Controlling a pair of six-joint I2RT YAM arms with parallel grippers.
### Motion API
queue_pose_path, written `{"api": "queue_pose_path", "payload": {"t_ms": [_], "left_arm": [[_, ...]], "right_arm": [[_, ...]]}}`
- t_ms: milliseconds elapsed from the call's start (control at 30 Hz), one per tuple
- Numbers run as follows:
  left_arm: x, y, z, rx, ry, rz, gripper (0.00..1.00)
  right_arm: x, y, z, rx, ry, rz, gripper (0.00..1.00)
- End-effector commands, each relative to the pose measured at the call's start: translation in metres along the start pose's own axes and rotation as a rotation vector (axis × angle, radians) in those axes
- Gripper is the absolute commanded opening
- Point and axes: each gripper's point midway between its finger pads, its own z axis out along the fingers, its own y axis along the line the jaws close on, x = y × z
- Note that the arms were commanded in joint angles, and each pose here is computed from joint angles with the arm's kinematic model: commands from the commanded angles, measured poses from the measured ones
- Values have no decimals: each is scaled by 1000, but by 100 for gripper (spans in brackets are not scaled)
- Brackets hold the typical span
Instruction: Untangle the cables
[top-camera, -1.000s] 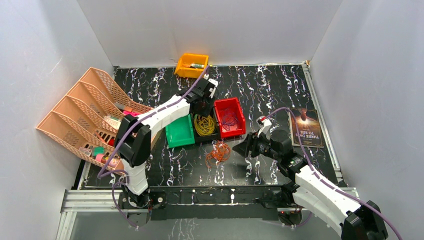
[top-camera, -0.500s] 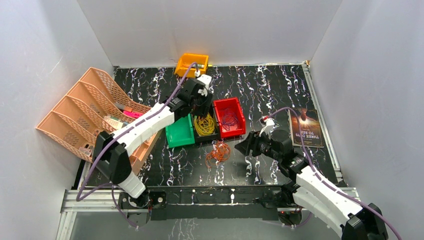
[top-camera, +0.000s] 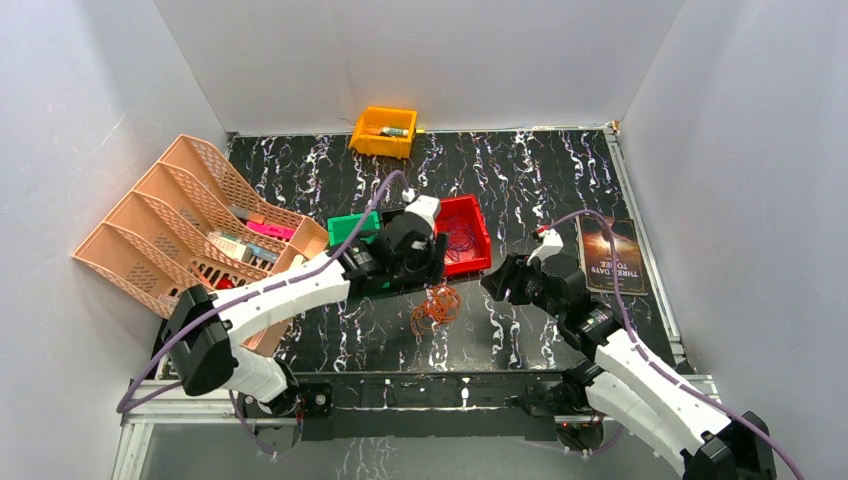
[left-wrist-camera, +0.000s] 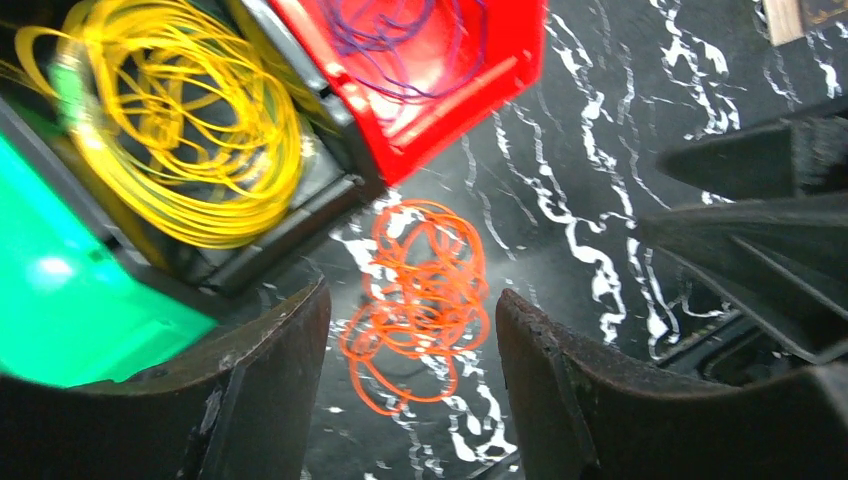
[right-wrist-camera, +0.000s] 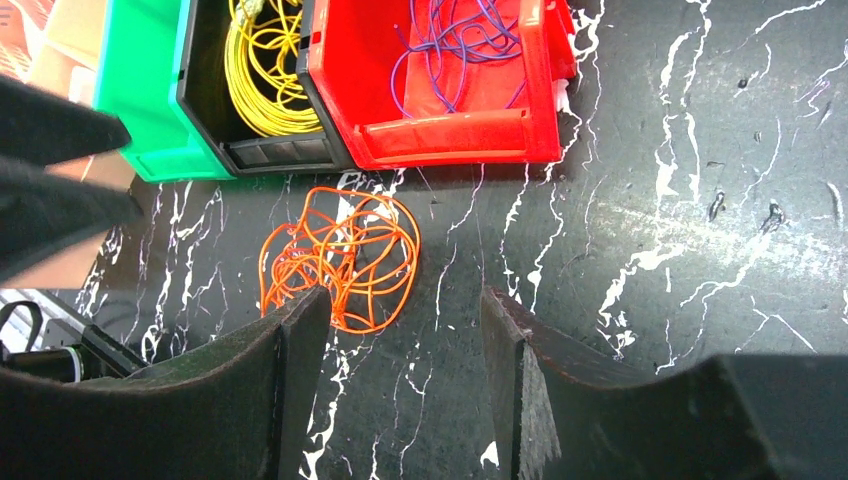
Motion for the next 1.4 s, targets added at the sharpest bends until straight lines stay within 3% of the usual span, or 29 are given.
{"api": "queue_pose_path", "payload": {"t_ms": [0, 433, 600, 900, 1167, 1367], "left_arm": [[2, -37, 1, 2, -70, -129, 61], [45, -39, 31, -146, -17, -144, 62], [53, -42, 40, -143, 18, -119, 57], [69, -40, 46, -151, 58, -112, 38], [50, -31, 33, -194, 7, -59, 0], [5, -34, -1, -145, -98, 57, 0]], "right_arm": [[-12, 7, 2, -11, -33, 21, 65], [-7, 5, 4, -7, -20, 39, 65], [-6, 7, 6, -17, -10, 43, 65], [-4, 7, 7, -17, -3, 49, 65], [-9, 11, 4, -38, -26, 38, 65], [-30, 40, -6, -190, -113, -50, 66]]}}
